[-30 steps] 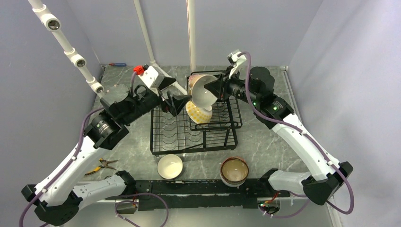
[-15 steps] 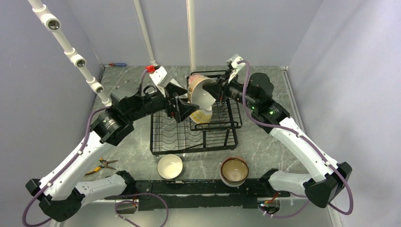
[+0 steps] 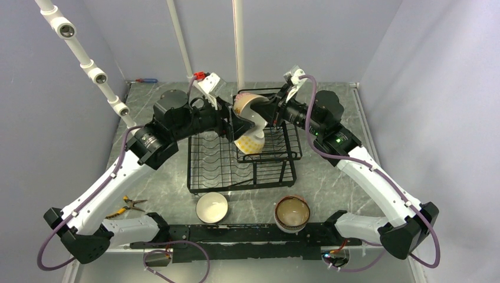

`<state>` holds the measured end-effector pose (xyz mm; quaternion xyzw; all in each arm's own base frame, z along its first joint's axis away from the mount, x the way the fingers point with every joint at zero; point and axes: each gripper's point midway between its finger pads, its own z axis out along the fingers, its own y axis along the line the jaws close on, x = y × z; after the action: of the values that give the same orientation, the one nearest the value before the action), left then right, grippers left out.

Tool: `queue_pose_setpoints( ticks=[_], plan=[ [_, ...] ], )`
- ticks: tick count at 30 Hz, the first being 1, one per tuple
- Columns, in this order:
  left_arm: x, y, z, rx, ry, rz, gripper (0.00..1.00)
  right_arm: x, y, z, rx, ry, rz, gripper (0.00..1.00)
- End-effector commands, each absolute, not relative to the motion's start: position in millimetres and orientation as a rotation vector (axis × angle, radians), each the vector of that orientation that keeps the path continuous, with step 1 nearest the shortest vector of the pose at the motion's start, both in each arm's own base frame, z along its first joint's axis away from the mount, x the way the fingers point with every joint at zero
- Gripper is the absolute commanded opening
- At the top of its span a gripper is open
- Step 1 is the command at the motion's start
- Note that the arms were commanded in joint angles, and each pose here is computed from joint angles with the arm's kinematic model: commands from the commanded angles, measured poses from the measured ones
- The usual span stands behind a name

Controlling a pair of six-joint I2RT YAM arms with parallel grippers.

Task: Load the bowls into the dish rack
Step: Turn the bowl upside down on the dish rack.

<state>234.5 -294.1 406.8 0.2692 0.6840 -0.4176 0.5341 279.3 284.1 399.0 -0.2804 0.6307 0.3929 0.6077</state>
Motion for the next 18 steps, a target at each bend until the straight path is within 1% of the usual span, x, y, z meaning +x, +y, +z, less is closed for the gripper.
queue_pose_setpoints(
  ticks=[1,4,6,7,8,10,11,15,18],
  plan=[
    [225.5,-299.4,445.2,0.665,1.51,-1.061,0.74,263.5,283.7,455.0,-0.637,1.258,0.967,0.0],
    [228.3,-298.3,444.1,0.662,1.516,-1.041,0.6,266.5,284.1,451.8,-0.636,1.273,0.958,0.0],
    [230.4,-296.5,443.7,0.65,1.511,-1.027,0.45,269.2,283.5,449.0,-0.627,1.285,0.947,0.0],
    [231.9,-294.9,443.7,0.643,1.504,-1.016,0.36,270.1,283.0,448.2,-0.624,1.288,0.943,0.0],
    [232.6,-293.0,444.8,0.637,1.492,-1.006,0.27,270.1,282.8,448.2,-0.623,1.288,0.941,0.02],
    [235.3,-289.0,445.0,0.619,1.472,-0.979,0.09,270.7,282.1,446.4,-0.617,1.293,0.938,0.14],
    [237.2,-286.6,445.3,0.605,1.463,-0.964,0.04,271.5,281.5,445.7,-0.613,1.296,0.935,0.19],
    [243.8,-278.4,445.2,0.574,1.441,-0.905,0.03,273.0,280.9,443.4,-0.607,1.303,0.929,0.3],
    [251.3,-270.6,445.6,0.542,1.433,-0.845,0.02,273.6,281.4,440.8,-0.608,1.312,0.928,0.34]
  ],
)
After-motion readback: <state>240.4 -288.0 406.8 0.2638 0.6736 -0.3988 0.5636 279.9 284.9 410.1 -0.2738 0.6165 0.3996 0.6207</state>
